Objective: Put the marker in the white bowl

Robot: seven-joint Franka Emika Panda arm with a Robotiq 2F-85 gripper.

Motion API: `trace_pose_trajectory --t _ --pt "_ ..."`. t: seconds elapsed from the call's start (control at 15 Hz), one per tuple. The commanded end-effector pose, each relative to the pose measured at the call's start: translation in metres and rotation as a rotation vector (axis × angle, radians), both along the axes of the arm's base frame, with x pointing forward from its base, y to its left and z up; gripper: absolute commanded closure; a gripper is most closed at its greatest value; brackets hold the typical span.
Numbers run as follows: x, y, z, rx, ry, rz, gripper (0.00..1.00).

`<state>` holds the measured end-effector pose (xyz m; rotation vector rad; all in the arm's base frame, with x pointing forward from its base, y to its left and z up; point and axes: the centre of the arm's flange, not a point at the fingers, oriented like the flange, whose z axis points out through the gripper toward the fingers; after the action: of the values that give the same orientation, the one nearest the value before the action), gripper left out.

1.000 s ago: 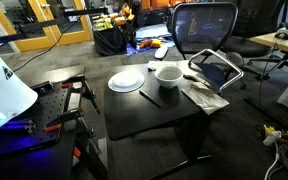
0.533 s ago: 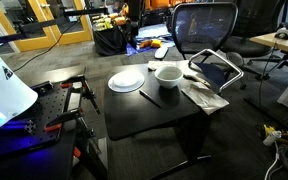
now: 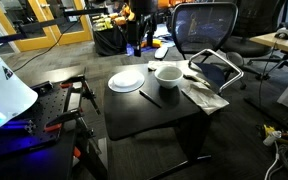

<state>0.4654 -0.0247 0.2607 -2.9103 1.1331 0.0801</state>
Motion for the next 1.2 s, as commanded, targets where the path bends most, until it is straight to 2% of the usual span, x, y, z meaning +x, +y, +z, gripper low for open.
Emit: trace_pose_trajectory --t 0.0,0.07,0.13,0.53,1.13 --pt "-0.002 -0.005 -0.027 -0.01 -0.037 -0.119 0.0" --pt "-0.001 -0.004 -0.031 -0.006 -0.032 -0.125 0.0" --pt "-0.001 -0.004 -0.021 -0.01 -0.019 -0.079 0.0" --pt "-0.001 -0.004 -0.027 -0.011 -0.011 -0.08 0.0" --pt "0.0 -0.004 -0.06 -0.051 -0.07 -0.289 0.0"
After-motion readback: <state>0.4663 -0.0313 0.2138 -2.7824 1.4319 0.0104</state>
